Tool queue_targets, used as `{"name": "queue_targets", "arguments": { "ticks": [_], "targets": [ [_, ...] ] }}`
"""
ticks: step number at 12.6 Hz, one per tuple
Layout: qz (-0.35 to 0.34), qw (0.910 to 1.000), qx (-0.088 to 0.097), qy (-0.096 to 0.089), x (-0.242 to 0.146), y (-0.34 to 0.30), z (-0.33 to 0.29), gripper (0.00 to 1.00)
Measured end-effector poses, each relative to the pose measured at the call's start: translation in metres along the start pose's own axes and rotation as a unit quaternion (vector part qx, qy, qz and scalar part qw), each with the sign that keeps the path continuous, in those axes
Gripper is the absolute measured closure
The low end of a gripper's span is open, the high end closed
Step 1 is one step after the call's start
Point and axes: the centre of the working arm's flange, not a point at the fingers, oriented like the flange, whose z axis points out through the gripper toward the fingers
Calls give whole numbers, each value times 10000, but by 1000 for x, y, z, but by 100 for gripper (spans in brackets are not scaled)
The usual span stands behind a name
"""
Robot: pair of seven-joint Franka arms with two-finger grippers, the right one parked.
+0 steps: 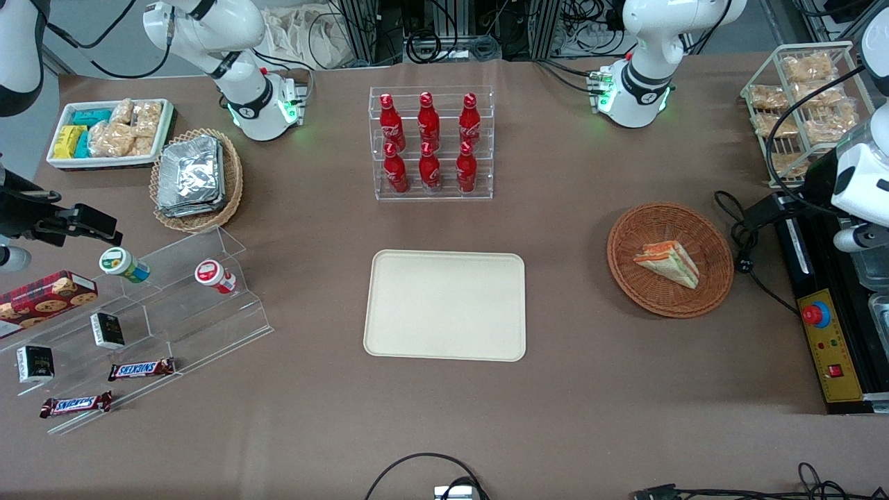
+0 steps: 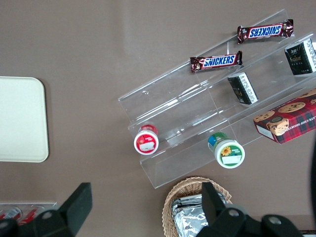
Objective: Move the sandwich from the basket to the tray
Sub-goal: 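Move the left gripper toward the wicker basket with the sandwich, then lower the open left gripper over the sandwich in the basket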
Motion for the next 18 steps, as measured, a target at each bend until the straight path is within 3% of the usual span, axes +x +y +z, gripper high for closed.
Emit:
{"name": "queue_targets", "arguments": {
  "ticks": [4,6,9,13,18],
  "targets": [
    [-76,10000,5,-58,2,1,6,0],
    [-122,9998,36,-179,4,3,21,0],
    [-844,9961,72,-251,7,5,80,0],
    [-2363,9716,49,-137,-8,22,177,0],
    [-3167,9484,58,-158,-32,8,249,0]
  ]
}}
